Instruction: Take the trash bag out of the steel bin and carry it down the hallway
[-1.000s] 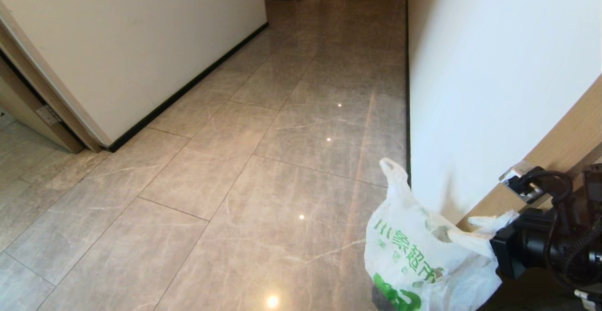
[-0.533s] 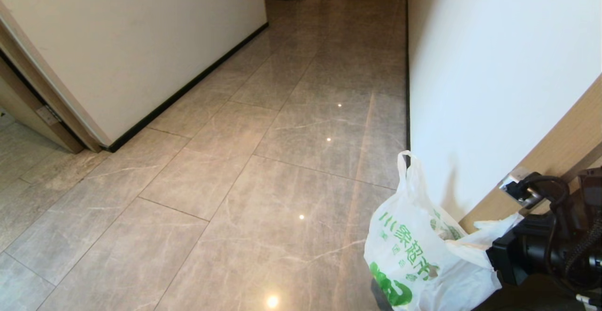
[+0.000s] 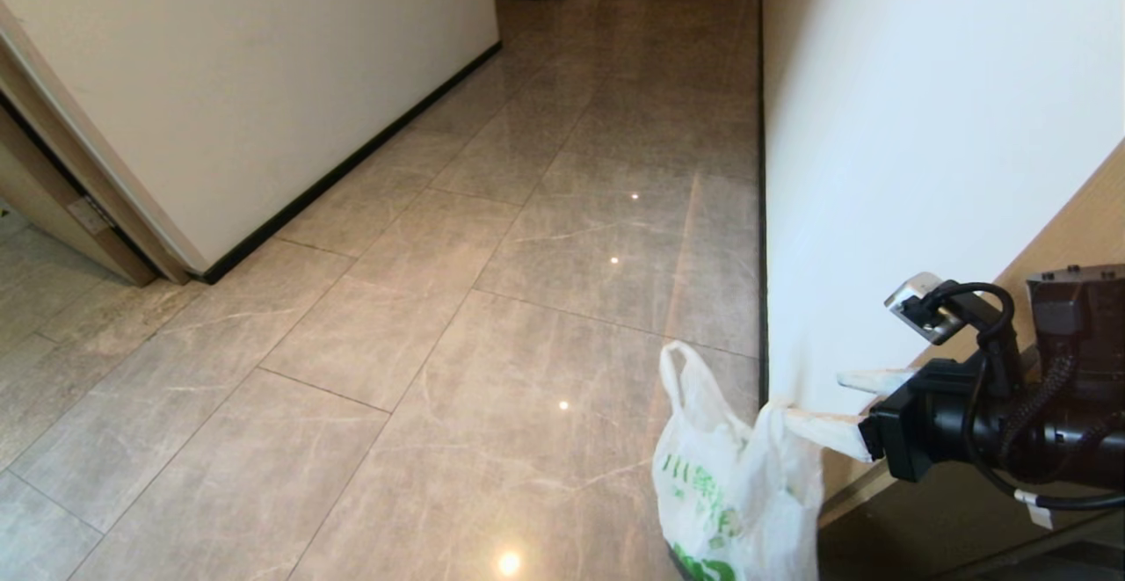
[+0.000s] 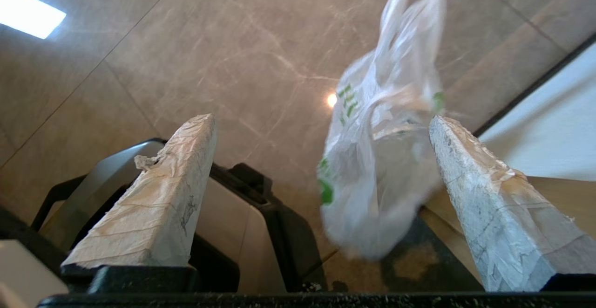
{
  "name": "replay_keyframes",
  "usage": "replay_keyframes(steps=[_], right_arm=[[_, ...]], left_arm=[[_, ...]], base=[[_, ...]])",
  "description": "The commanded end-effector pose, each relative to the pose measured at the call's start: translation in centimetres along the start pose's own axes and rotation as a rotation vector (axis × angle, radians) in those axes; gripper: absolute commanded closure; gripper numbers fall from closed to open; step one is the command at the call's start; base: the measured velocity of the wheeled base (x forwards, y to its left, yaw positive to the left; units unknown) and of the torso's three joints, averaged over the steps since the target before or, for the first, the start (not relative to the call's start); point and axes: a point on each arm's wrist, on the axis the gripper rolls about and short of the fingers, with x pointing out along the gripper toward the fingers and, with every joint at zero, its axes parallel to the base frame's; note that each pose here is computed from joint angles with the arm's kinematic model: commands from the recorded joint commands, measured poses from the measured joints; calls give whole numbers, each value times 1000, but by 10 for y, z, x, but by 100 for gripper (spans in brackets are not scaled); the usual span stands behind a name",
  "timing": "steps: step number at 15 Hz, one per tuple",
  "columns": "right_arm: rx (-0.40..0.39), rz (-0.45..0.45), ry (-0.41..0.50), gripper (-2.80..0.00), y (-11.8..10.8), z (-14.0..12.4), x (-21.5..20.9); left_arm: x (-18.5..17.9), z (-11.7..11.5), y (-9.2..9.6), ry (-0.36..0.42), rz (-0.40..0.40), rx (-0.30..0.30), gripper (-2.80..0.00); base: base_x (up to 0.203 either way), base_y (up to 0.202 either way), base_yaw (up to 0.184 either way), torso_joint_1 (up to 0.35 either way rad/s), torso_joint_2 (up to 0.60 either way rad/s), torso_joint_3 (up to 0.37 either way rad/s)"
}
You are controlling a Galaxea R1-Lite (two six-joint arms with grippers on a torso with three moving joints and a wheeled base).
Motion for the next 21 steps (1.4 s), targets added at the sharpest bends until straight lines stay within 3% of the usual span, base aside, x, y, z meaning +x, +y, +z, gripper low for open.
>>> replay_keyframes(steps=[1, 6, 14, 18, 19, 20, 21], right_arm=[[-4, 10, 12, -280, 0, 1, 7], [-8, 39, 57, -280, 11, -6, -1], [43, 50, 249, -280, 25, -32, -50], [43, 44, 233, -280, 33, -42, -81], [44, 36, 213, -215, 34, -43, -89], [47, 17, 205, 0, 34, -44, -95], [57, -33, 222, 0, 33, -48, -100]], left_arm=[[0, 0, 0, 0, 0, 0, 0], [0, 0, 0, 0, 0, 0, 0], [0, 0, 0, 0, 0, 0, 0], [0, 0, 0, 0, 0, 0, 0], [0, 0, 0, 0, 0, 0, 0], [0, 0, 0, 0, 0, 0, 0], [0, 0, 0, 0, 0, 0, 0]], base=[[0, 0, 0, 0, 0, 0], [0, 0, 0, 0, 0, 0], [0, 0, 0, 0, 0, 0], [0, 0, 0, 0, 0, 0], [0, 0, 0, 0, 0, 0], [0, 0, 0, 0, 0, 0], [0, 0, 0, 0, 0, 0]])
